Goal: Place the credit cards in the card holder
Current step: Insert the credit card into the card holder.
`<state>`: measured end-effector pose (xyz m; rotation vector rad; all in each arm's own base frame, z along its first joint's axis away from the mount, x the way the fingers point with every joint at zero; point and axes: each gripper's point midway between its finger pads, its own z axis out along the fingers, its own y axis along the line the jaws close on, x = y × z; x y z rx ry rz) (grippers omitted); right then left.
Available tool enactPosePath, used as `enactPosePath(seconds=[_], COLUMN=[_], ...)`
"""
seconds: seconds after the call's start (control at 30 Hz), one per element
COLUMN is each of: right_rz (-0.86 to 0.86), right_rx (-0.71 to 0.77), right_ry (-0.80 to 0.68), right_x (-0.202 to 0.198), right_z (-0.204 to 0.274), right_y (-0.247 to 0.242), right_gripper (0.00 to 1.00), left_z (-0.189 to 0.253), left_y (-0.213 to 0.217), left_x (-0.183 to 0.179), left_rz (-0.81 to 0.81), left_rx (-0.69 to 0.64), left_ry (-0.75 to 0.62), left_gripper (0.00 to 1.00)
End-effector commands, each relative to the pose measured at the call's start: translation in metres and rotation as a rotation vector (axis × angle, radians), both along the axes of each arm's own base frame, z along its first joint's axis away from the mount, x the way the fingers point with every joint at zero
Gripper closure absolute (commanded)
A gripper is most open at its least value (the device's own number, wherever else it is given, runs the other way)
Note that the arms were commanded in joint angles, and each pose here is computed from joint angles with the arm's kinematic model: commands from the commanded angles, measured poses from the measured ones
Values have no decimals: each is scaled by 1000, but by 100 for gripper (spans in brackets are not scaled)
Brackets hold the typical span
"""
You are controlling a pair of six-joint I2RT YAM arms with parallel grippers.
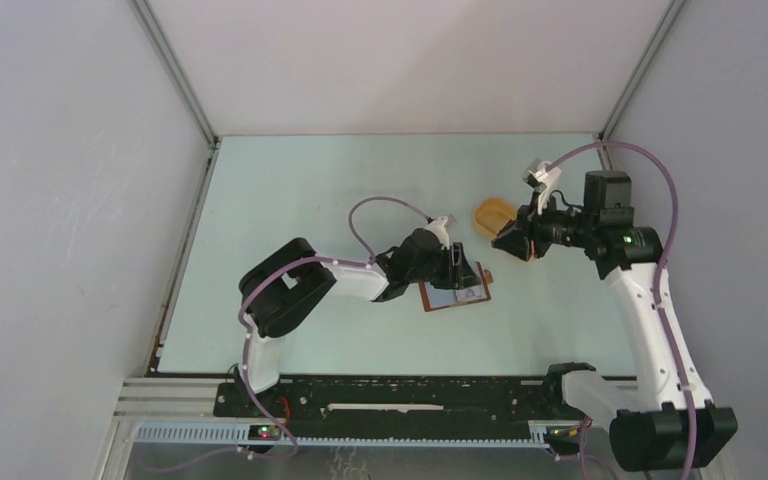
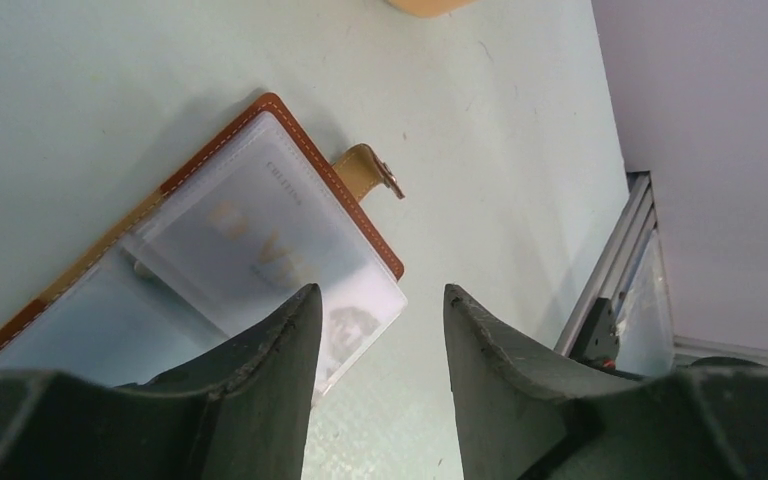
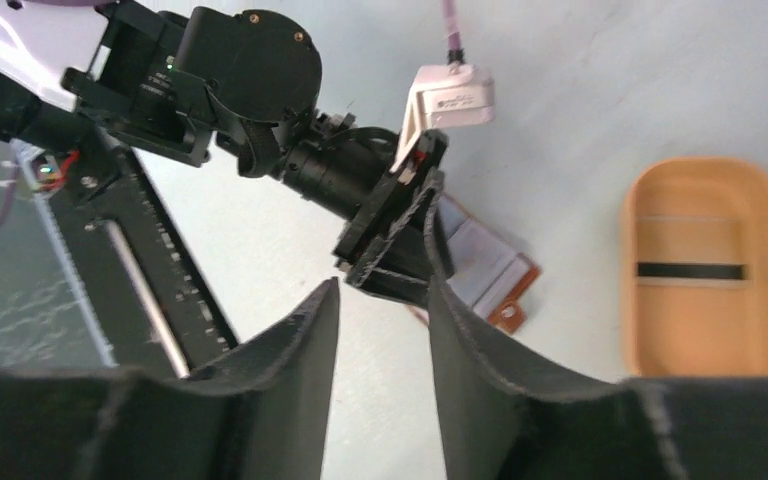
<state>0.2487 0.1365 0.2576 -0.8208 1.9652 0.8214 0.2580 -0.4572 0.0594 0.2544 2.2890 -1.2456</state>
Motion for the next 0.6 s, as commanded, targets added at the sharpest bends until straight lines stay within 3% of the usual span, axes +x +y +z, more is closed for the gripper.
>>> enactPosePath(seconds=[0.0,0.1,0.17,0.37,0.57], right_rz=[-53,-87,-108,-134,-313], right_rx=[-4,-15,-8,-19,-120], right_ry=[-233,-296,-279,-153,-5], right_x=[5,11,18,41,95], right_z=[43,49,47,19,-29], right_y=[-7,-11,-12,-14,-53], right_gripper=[44,22,19,20,25], left_z=[79,110,129,177,201], left_y=[3,24,41,98,155], left_x=[10,11,12,14,18], left_rz=[-24,-4,18,116,257], left_rx=[-70,-52,-35,44,131], left_ry=[-236,-378,-486,-761,-917], left_gripper=[47,46,46,42,12])
